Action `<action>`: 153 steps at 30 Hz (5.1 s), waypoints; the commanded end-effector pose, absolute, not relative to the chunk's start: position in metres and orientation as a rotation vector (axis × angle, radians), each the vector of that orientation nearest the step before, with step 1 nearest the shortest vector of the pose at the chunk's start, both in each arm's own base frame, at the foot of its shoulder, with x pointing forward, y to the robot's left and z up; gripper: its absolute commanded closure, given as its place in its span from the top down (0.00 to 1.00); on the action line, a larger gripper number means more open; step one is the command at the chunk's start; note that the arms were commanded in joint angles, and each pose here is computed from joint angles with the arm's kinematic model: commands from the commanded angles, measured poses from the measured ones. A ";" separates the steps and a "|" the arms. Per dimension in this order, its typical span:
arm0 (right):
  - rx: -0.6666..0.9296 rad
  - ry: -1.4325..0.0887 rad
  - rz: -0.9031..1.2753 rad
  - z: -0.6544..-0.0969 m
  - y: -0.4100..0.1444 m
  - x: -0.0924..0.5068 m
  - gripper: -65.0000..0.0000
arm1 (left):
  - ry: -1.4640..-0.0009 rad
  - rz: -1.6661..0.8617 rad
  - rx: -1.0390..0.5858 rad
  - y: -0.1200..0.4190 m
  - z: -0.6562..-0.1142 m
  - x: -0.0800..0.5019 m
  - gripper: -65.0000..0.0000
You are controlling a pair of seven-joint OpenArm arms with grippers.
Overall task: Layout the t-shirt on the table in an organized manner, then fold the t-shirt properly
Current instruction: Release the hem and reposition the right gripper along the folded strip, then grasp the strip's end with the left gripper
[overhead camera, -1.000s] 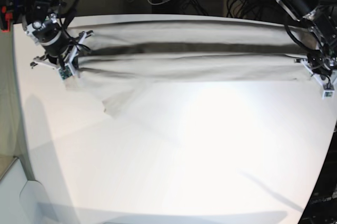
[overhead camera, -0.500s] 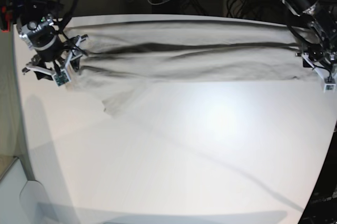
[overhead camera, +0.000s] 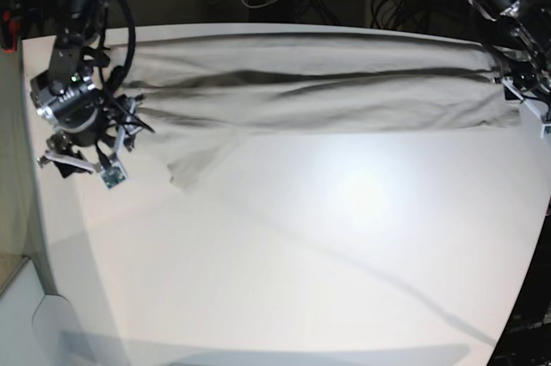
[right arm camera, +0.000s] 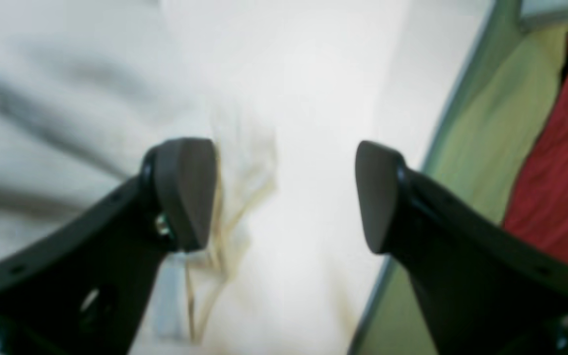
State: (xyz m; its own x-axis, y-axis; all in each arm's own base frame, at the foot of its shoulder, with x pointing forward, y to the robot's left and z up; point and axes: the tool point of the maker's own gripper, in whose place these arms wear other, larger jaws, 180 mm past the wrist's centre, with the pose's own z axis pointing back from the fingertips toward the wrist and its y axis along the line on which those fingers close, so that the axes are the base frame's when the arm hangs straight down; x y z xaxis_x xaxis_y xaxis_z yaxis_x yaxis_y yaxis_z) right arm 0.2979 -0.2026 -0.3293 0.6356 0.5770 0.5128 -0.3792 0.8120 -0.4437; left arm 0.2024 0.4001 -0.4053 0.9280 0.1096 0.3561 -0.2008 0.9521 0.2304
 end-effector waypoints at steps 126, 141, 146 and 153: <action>-0.177 -0.429 0.574 -0.389 -0.167 0.199 0.51 | -0.316 0.131 0.197 0.381 -0.426 0.212 0.00; -0.187 -0.463 0.569 -0.382 -0.166 0.214 0.51 | -0.409 0.120 0.253 0.378 -0.396 0.228 0.00; -0.190 -0.469 0.568 -0.380 -0.166 0.217 0.51 | -0.511 0.099 0.314 0.374 -0.360 0.247 0.00; -0.191 -0.468 0.568 -0.380 -0.167 0.217 0.51 | -0.496 0.000 0.292 0.324 -0.353 0.261 0.00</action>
